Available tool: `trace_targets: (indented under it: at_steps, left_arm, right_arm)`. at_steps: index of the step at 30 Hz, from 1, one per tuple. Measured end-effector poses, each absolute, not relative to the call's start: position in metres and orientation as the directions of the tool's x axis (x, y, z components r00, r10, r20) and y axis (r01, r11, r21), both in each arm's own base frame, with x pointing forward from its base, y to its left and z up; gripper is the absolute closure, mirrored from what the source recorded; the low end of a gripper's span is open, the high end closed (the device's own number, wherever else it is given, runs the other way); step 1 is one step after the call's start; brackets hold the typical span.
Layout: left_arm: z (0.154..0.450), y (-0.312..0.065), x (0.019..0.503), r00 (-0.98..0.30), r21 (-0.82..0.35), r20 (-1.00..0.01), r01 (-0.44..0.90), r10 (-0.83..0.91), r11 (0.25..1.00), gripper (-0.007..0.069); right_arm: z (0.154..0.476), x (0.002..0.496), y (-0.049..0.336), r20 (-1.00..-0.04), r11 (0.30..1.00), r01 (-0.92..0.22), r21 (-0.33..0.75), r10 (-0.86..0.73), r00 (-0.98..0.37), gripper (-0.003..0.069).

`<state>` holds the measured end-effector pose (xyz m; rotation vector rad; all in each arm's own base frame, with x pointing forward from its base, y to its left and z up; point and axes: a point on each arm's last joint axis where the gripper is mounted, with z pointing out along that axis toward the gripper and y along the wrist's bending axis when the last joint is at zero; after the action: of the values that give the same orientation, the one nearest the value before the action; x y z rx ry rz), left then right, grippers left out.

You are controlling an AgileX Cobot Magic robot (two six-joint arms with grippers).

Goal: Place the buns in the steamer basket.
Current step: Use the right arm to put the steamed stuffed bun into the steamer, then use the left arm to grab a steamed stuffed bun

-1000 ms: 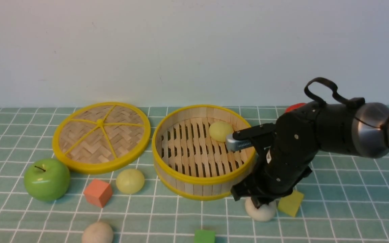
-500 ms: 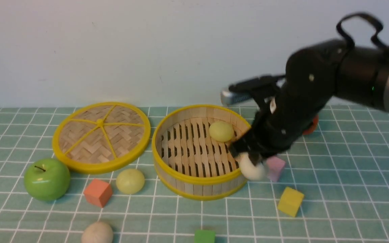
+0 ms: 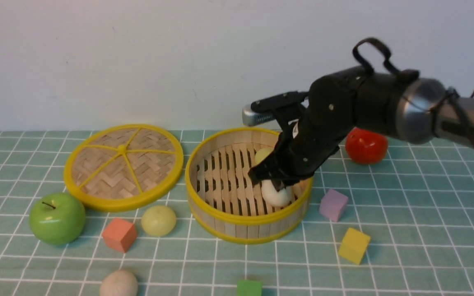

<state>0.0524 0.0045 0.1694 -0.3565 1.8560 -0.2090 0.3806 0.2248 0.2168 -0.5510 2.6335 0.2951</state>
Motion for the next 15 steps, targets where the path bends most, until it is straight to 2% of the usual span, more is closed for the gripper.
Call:
trace_targets:
  at_steps: [4, 5, 6, 9, 12, 15]
  left_arm:
    - [0.169, 0.004, 0.052, -0.278, -0.319, -0.896, -0.138, -0.346, 0.937, 0.0387]
    - [0.169, 0.004, 0.052, -0.278, -0.319, -0.896, -0.138, -0.346, 0.937, 0.0387]
    - [0.169, 0.004, 0.052, -0.278, -0.319, -0.896, -0.138, -0.346, 0.937, 0.0387]
    - [0.169, 0.004, 0.052, -0.278, -0.319, -0.896, -0.138, -0.346, 0.937, 0.0387]
    - [0.169, 0.004, 0.052, -0.278, -0.319, -0.896, -0.138, -0.346, 0.937, 0.0387]
    - [0.169, 0.004, 0.052, -0.278, -0.319, -0.896, -0.138, -0.346, 0.937, 0.0387]
  right_arm:
    - [0.208, 0.382, 0.226, -0.436, 0.904, -0.409, 0.122, -0.322, -0.84, 0.0577]
    - [0.209, 0.382, 0.226, -0.438, 0.905, -0.408, 0.123, -0.319, -0.84, 0.0529]
    - [0.21, 0.382, 0.226, -0.439, 0.905, -0.407, 0.123, -0.318, -0.84, 0.0512]
    - [0.217, 0.38, 0.225, -0.446, 0.904, -0.409, 0.124, -0.317, -0.837, 0.0351]
    - [0.234, 0.374, 0.221, -0.451, 0.902, -0.413, 0.125, -0.319, -0.834, 0.0228]
    - [0.269, 0.359, 0.211, -0.469, 0.899, -0.427, 0.102, -0.335, -0.817, 0.0153]
